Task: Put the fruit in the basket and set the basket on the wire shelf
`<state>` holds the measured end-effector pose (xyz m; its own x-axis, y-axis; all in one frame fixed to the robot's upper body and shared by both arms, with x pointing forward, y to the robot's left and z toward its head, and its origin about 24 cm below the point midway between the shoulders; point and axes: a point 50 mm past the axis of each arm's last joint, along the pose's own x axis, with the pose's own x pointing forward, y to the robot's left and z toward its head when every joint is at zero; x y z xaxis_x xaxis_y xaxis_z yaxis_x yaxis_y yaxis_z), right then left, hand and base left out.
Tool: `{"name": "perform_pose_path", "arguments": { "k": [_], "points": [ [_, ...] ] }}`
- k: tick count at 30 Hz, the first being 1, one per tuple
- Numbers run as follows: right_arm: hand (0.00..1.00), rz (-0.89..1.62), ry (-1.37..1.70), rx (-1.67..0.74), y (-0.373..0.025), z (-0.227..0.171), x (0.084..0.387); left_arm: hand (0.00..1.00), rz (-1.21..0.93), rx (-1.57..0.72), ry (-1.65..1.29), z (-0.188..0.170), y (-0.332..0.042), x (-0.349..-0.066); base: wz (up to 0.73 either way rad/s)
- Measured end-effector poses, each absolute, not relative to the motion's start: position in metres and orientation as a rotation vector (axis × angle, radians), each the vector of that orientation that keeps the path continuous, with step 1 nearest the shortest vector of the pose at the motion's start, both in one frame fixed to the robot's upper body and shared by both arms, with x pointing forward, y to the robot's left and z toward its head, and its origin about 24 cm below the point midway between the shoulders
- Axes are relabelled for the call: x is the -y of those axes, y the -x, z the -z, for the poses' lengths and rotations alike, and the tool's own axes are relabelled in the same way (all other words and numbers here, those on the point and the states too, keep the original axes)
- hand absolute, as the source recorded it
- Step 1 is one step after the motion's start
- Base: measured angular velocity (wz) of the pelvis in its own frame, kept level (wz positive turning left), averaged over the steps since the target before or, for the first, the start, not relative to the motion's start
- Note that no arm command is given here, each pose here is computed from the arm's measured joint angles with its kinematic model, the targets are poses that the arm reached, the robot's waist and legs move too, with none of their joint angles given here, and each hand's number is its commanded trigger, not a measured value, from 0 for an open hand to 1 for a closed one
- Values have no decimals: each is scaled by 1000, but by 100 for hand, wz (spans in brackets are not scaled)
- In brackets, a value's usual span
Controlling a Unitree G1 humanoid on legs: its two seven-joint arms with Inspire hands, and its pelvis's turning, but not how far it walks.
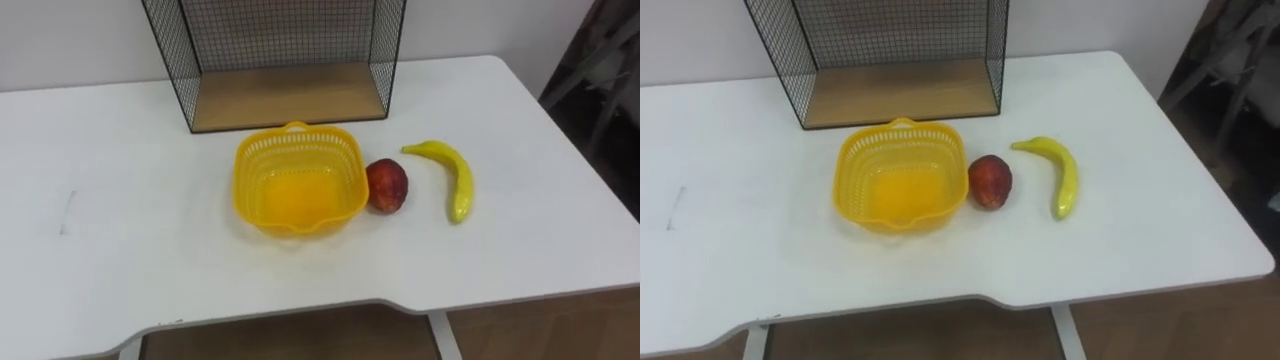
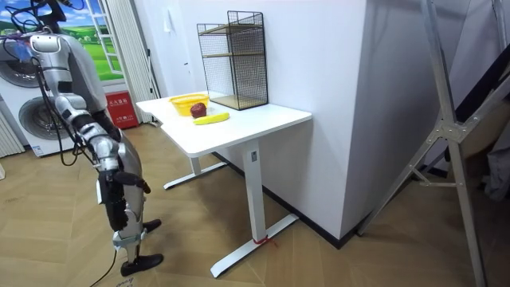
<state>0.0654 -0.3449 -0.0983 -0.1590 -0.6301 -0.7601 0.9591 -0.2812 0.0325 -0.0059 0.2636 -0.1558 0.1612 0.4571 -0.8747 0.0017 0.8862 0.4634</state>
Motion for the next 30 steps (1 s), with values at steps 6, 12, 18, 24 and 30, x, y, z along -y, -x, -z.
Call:
{"name": "perform_pose_path", "arguments": {
  "k": [6,12,18,24,30],
  "points": [
    [0,1685,-391,-202,-115,20,367,0,-324,-1304,-415,154,-8,-265,-7],
    [0,1543,-43,86,-150,-37,350,0,-264,-1289,-435,156,-9,-257,-6],
    [0,1314,82,323,-175,-83,326,0,-240,-1243,-429,156,-16,-254,-4],
    [0,969,154,335,-200,-92,307,0,-196,-1256,-429,157,-13,-253,2],
    [0,703,199,263,-214,-82,289,0,-148,-1253,-461,157,-13,-254,8]
  ]
}}
